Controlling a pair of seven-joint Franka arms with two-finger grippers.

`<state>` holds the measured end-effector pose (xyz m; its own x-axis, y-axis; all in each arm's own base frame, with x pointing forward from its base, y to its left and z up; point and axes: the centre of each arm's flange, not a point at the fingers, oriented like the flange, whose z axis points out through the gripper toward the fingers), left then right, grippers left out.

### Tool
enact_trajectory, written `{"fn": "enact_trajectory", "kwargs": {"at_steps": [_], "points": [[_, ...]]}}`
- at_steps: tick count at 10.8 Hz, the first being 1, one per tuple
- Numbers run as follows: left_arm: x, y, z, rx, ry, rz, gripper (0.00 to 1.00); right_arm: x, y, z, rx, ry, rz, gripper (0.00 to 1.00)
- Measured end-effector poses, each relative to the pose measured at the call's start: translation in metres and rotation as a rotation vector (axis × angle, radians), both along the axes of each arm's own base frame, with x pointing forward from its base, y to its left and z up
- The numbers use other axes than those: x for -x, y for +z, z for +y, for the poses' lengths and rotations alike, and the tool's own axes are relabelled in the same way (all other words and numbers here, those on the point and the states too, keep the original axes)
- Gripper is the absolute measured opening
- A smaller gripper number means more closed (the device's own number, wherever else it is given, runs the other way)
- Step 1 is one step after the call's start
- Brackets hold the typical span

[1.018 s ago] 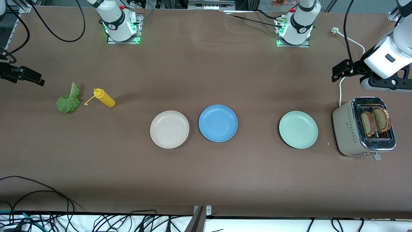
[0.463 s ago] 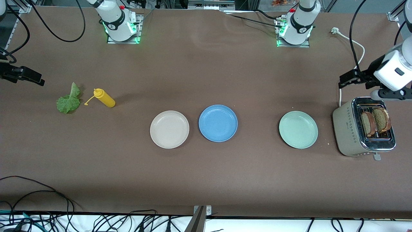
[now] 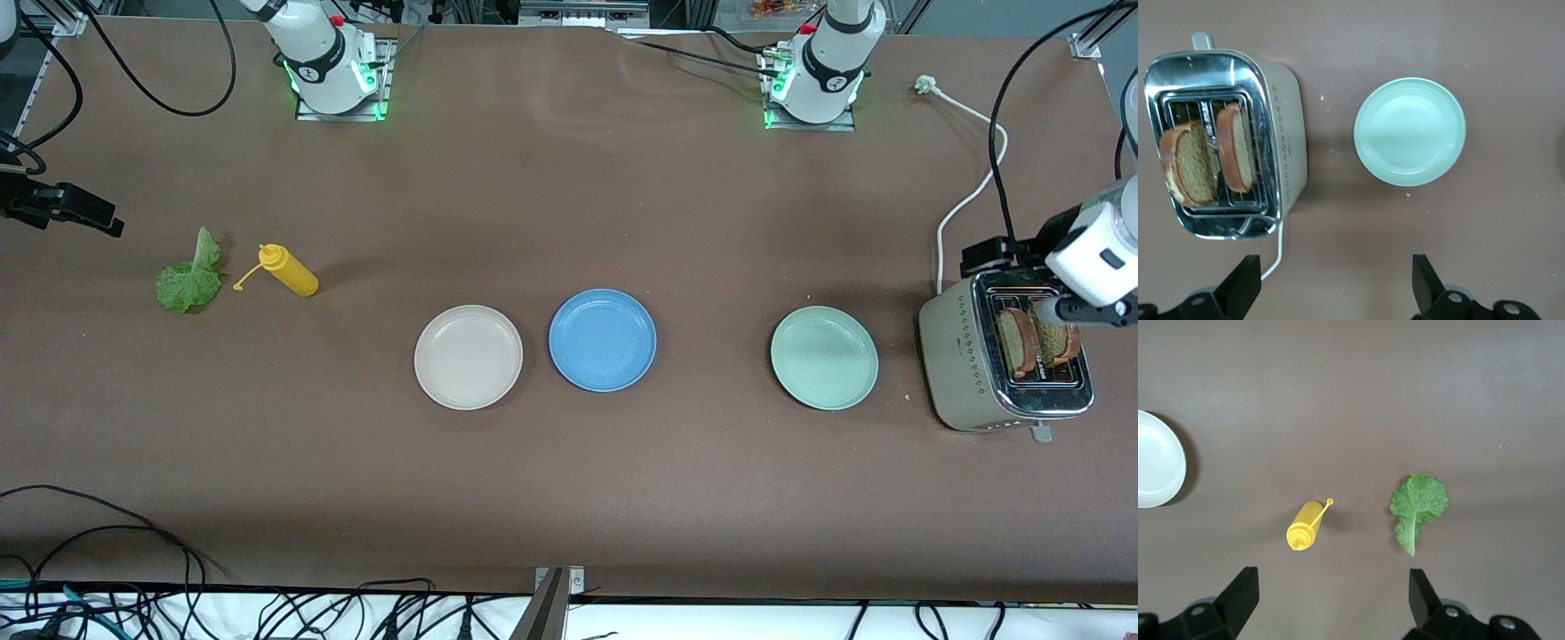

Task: Make sandwich in blue plate with both arms
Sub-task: 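Lower the left gripper over the toaster onto a bread slice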

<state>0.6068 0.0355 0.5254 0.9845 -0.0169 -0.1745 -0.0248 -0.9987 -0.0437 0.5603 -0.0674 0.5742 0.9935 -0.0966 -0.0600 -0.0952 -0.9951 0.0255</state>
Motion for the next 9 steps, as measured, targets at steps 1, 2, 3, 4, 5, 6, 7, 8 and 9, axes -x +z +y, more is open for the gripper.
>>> {"fn": "enact_trajectory", "kwargs": {"at_steps": [1,2,3,4,5,6,7,8,9], "points": [[-0.011,-0.012,0.011,-0.004,0.006,-0.002,1.0,0.0,0.0,0.0,0.0,0.0,0.0,1.0],[-0.021,-0.027,0.028,-0.003,0.026,-0.01,1.0,0.0,0.0,0.0,0.0,0.0,0.0,1.0],[-0.029,-0.044,0.05,-0.001,0.043,-0.023,1.0,0.0,0.0,0.0,0.0,0.0,0.0,1.0],[-0.037,-0.061,0.074,0.004,0.039,-0.041,1.0,0.0,0.0,0.0,0.0,0.0,0.0,1.0],[-0.042,-0.077,0.099,0.01,0.024,-0.062,1.0,0.0,0.0,0.0,0.0,0.0,0.0,1.0],[-0.044,-0.092,0.12,0.014,0.02,-0.066,1.0,0.0,0.0,0.0,0.0,0.0,0.001,1.0],[-0.044,-0.105,0.134,0.02,0.022,-0.054,1.0,0.0,0.0,0.0,0.0,0.0,0.0,1.0],[-0.044,-0.118,0.14,0.026,0.025,-0.037,1.0,0.0,0.0,0.0,0.0,0.0,0.0,1.0],[-0.045,-0.129,0.141,0.031,0.026,-0.021,0.96,0.0,0.0,0.0,0.0,0.0,0.0,1.0]]}}
